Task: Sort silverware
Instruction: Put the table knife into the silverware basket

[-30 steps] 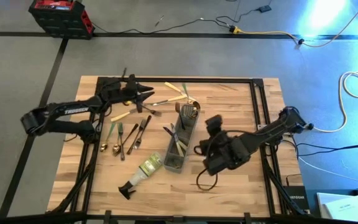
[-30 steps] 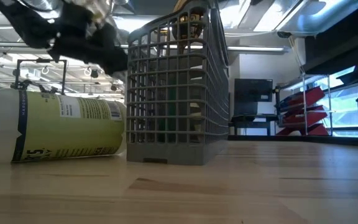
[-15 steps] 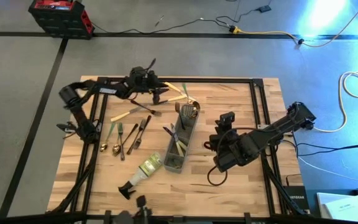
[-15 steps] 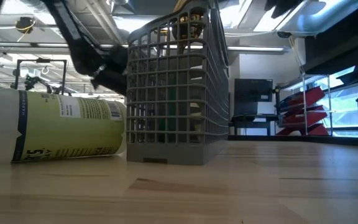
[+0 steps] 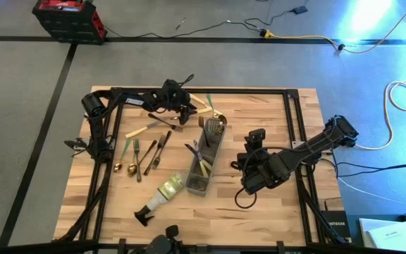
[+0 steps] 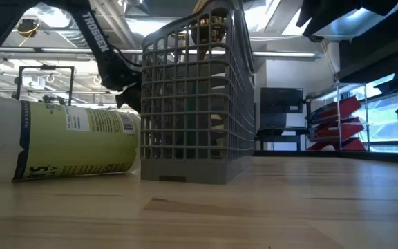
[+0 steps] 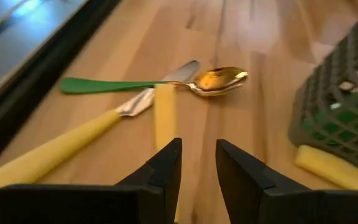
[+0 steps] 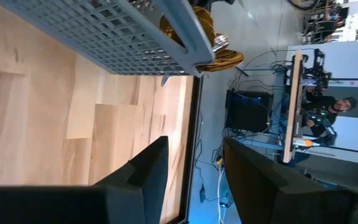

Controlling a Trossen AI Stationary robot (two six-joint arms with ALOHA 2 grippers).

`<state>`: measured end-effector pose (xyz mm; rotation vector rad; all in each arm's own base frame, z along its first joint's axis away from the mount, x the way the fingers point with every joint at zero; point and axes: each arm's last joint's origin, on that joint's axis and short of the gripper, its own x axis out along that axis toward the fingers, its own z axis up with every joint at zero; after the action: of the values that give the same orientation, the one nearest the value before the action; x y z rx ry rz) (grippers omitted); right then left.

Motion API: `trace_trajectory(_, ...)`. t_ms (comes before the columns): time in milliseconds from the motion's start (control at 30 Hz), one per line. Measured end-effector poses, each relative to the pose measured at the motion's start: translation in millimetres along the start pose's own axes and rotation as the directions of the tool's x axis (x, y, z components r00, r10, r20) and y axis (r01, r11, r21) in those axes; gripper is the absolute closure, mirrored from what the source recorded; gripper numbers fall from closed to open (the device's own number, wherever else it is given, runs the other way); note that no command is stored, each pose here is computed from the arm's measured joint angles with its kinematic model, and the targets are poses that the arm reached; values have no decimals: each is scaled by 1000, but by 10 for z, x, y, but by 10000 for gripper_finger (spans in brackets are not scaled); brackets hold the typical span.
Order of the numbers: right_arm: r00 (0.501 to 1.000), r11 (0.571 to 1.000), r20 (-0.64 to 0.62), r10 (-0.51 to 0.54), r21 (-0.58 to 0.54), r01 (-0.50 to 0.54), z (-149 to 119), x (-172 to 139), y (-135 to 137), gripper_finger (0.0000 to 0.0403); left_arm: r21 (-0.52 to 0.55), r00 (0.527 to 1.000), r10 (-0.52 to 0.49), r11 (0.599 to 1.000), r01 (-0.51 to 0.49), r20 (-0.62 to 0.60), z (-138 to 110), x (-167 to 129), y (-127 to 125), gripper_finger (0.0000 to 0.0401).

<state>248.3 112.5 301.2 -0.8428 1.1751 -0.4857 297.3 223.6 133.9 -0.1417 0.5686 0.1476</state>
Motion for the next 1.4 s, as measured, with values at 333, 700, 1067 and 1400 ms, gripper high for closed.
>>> trace_trajectory(333,1000,1000,5,-10,-2,10,4,0,-2,267,56,983,80,996,-72,-163,299,42,-51,317)
trace_trajectory(700,1000,1000,10,-7,-5,7,10,0,0,267,42,966,16,999,-5,-259,614,-49,-50,317)
trace_trajectory(1067,1000,1000,11,-8,-7,8,12,-1,0,267,23,951,24,1000,-18,-307,497,91,-60,317)
trace_trajectory(1400,1000,1000,14,-8,-5,8,16,-1,1,267,-3,928,35,999,-39,-372,262,384,-4,317)
